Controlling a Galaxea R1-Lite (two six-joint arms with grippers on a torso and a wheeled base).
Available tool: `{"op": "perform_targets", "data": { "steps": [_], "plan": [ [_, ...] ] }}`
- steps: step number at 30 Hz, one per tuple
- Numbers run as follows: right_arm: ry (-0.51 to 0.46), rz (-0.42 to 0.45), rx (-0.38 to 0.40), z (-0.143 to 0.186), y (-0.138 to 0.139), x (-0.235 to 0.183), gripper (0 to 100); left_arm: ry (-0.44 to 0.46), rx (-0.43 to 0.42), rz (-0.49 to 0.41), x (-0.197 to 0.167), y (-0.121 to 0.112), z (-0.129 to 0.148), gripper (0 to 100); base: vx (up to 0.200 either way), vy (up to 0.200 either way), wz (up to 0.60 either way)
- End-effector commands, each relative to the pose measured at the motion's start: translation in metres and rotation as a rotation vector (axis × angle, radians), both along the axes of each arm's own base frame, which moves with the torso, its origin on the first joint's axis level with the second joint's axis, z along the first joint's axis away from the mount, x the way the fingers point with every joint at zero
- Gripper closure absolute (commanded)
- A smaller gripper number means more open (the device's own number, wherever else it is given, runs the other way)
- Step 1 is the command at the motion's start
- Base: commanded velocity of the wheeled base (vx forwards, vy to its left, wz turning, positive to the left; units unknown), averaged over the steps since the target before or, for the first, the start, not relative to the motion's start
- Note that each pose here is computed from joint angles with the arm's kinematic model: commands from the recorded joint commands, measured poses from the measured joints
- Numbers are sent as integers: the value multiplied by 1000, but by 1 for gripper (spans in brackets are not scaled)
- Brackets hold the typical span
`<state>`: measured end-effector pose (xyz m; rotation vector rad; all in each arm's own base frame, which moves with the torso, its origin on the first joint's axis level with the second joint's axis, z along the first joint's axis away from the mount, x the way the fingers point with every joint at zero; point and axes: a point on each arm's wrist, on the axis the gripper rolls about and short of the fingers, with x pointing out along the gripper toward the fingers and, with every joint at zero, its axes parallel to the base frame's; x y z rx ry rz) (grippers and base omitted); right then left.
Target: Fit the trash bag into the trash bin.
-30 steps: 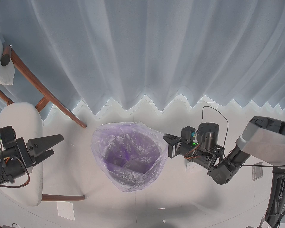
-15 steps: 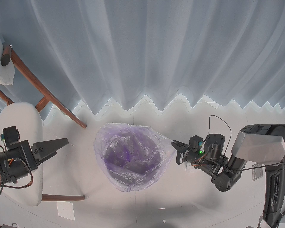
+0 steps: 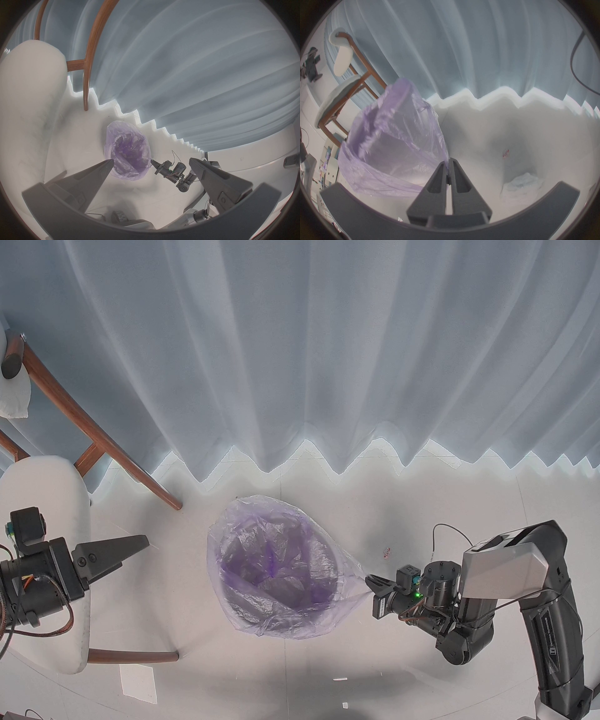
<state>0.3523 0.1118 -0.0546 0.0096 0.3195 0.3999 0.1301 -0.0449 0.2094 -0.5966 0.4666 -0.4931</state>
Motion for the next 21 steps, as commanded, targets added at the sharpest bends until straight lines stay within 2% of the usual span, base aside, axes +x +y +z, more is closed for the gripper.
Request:
{"op": "perform_targets", "data": {
  "steps": [1, 9, 10, 13, 15, 18, 21],
  "plan": [
    [52, -10, -17, -35, -2, 2, 100, 1, 13, -2, 1, 0, -1, 0, 0, 0, 0],
    [5, -15, -3, -34, 1, 15, 100, 13, 39, -11, 2, 0, -8, 0, 0, 0, 0],
    [5, -15, -3, -34, 1, 15, 0, 11, 66, -20, 1, 0, -12, 0, 0, 0, 0],
    [3, -21, 16, -27, 0, 14, 0, 11, 133, -57, -2, -1, -24, 0, 0, 0, 0],
    [-5, -31, 52, -9, -1, 10, 0, 20, 149, -110, -6, -7, -29, 0, 0, 0, 0],
    [3, -51, 119, 25, -5, -7, 0, 83, 179, -200, -8, -18, -44, 0, 0, 0, 0],
    [10, -77, 153, 54, -11, -30, 0, 152, 218, -265, -1, -30, -58, 0, 0, 0, 0]
  ]
}}
